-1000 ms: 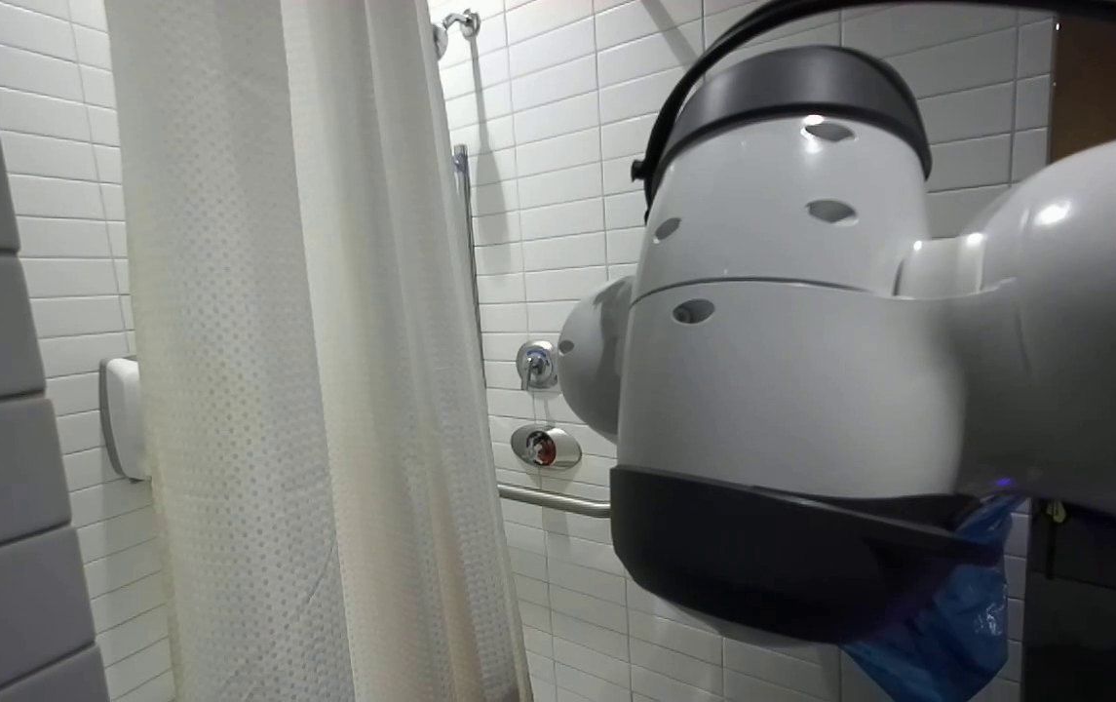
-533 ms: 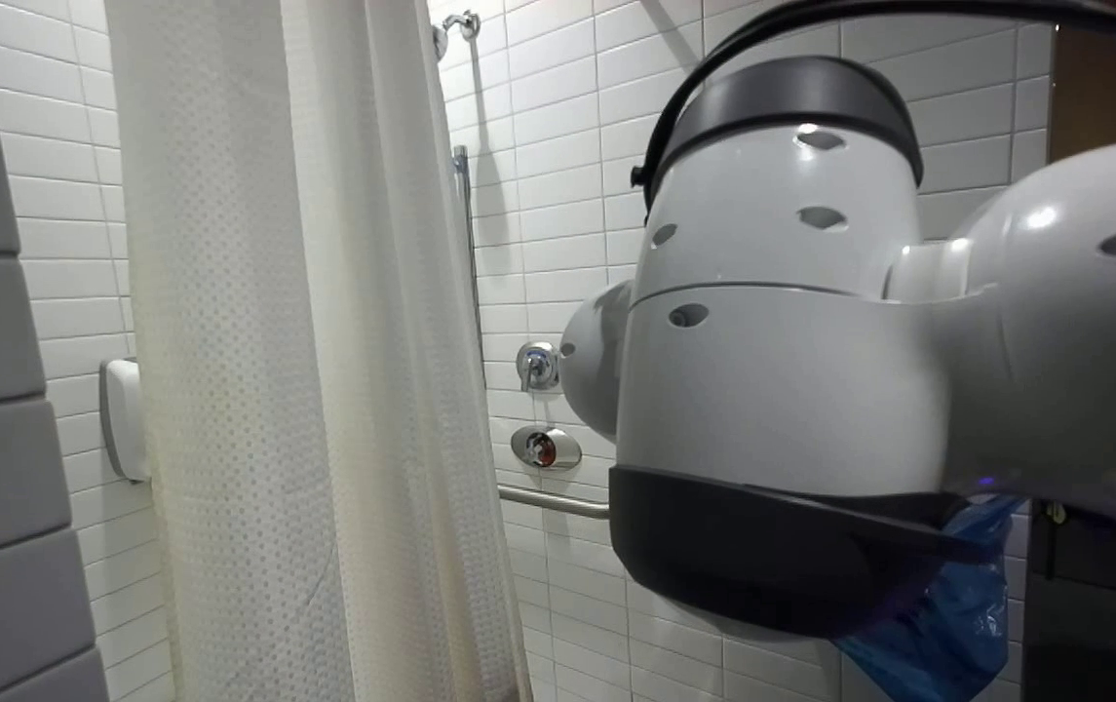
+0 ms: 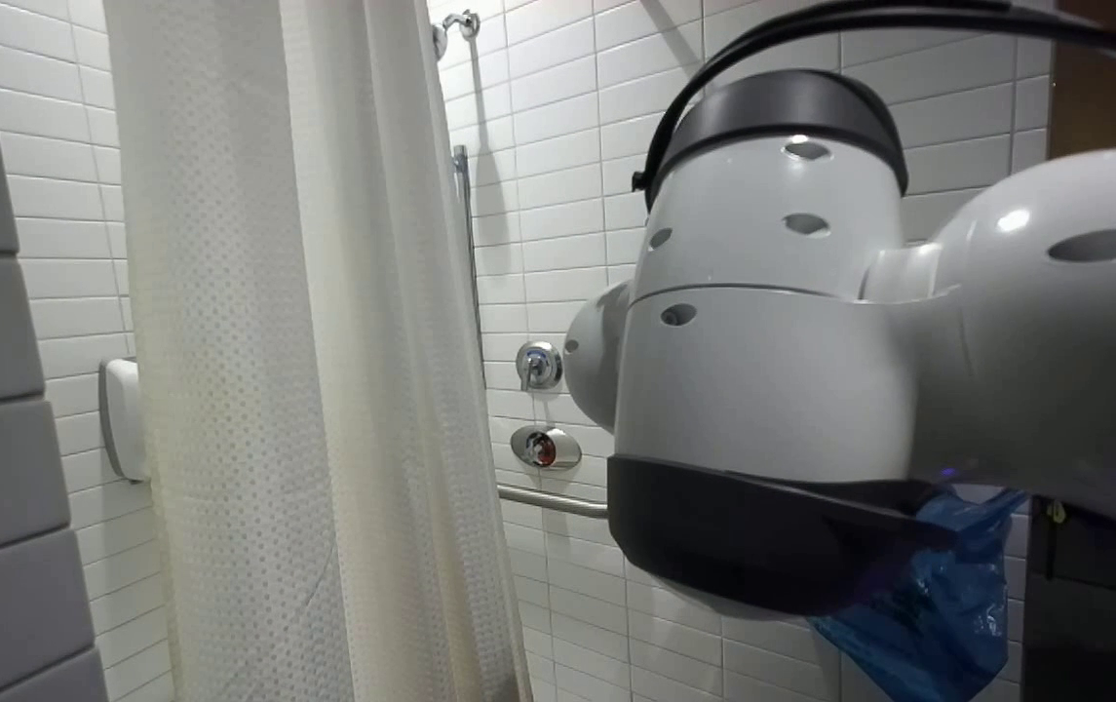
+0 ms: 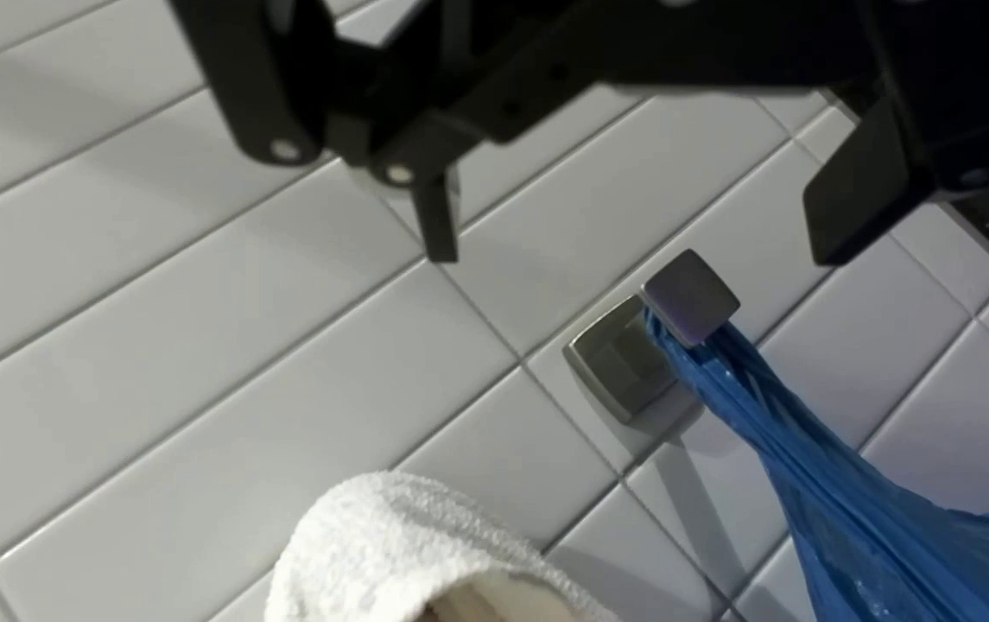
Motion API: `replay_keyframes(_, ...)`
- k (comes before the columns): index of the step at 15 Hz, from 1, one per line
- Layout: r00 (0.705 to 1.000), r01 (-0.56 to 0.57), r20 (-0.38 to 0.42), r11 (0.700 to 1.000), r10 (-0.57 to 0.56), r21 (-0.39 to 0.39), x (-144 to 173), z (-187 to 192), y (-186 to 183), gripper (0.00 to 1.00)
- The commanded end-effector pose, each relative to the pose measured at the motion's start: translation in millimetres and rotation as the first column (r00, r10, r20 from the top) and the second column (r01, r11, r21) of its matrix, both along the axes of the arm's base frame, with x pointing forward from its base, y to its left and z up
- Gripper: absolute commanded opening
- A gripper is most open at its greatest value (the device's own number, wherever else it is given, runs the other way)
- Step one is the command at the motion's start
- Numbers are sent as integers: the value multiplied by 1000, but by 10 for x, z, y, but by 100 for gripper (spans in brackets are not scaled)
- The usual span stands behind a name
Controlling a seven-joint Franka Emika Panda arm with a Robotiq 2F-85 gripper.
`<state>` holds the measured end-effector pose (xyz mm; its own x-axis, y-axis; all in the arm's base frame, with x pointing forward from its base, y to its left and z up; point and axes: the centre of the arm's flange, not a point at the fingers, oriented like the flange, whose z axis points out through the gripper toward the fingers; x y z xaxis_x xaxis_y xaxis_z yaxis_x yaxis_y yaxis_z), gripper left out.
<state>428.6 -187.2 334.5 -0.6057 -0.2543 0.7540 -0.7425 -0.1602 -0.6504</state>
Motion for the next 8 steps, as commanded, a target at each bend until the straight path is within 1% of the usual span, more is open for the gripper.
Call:
replay_keyframes(1, 999, -32, -9, 999, 32, -21, 106, 51, 34, 100)
replay_keyframes(8, 999, -42, -33, 999, 42, -26, 309, 81, 39, 100)
